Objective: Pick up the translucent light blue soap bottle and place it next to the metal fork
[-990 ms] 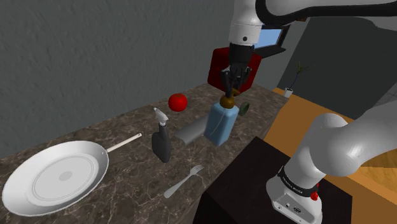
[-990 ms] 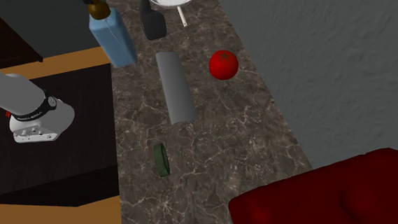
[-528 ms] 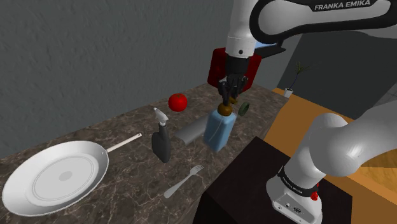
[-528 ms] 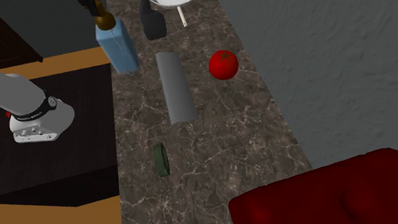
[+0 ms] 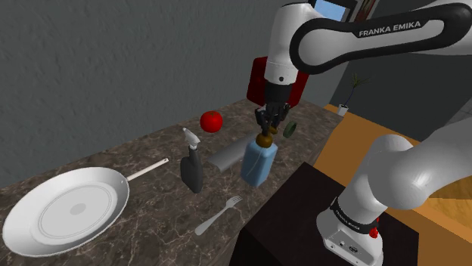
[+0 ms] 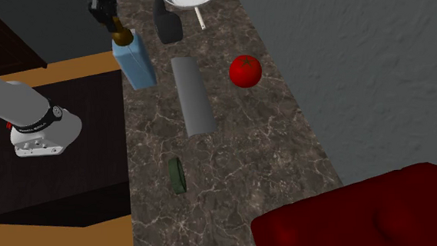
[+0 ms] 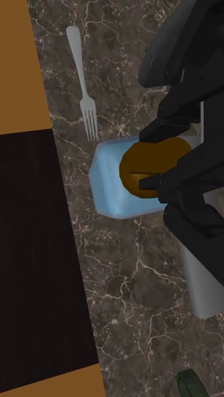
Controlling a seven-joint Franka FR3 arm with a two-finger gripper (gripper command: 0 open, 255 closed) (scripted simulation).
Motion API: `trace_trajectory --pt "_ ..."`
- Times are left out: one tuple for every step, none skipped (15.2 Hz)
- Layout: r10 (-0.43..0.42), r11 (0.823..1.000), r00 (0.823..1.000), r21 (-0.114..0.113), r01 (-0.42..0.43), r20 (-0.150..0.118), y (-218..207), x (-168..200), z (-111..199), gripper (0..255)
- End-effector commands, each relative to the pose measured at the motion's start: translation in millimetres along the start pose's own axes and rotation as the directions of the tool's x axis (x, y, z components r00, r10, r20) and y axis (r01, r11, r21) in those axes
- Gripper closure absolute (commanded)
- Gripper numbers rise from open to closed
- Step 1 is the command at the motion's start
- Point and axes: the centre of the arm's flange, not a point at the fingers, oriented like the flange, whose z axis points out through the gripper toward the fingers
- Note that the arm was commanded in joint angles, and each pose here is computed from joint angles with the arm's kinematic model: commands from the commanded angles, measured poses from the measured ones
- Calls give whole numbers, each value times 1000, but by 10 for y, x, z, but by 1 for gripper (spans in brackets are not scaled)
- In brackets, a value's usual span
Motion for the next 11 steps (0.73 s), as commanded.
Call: trace_trajectory --pt "0 1000 1000 1 0 -1 -3 5 99 255" --pt "0 1000 1000 0 0 -1 -3 5 99 255" --pt "0 1000 1000 1 0 -1 -3 5 99 255" --pt "0 1000 1000 1 0 -1 -3 5 99 255" --pt "0 1000 1000 1 0 -1 -3 5 99 255" --pt "0 1000 1000 1 0 -1 -3 5 99 255" --pt "0 1000 1000 1 0 -1 -3 5 99 255" --pt "0 1000 1000 1 0 -1 -3 5 99 255" --pt "0 1000 1000 1 0 -1 -3 5 99 0" --pt "0 1000 1000 1 0 -1 -3 6 99 0" --pt "0 1000 1000 1 0 -1 -3 6 99 0"
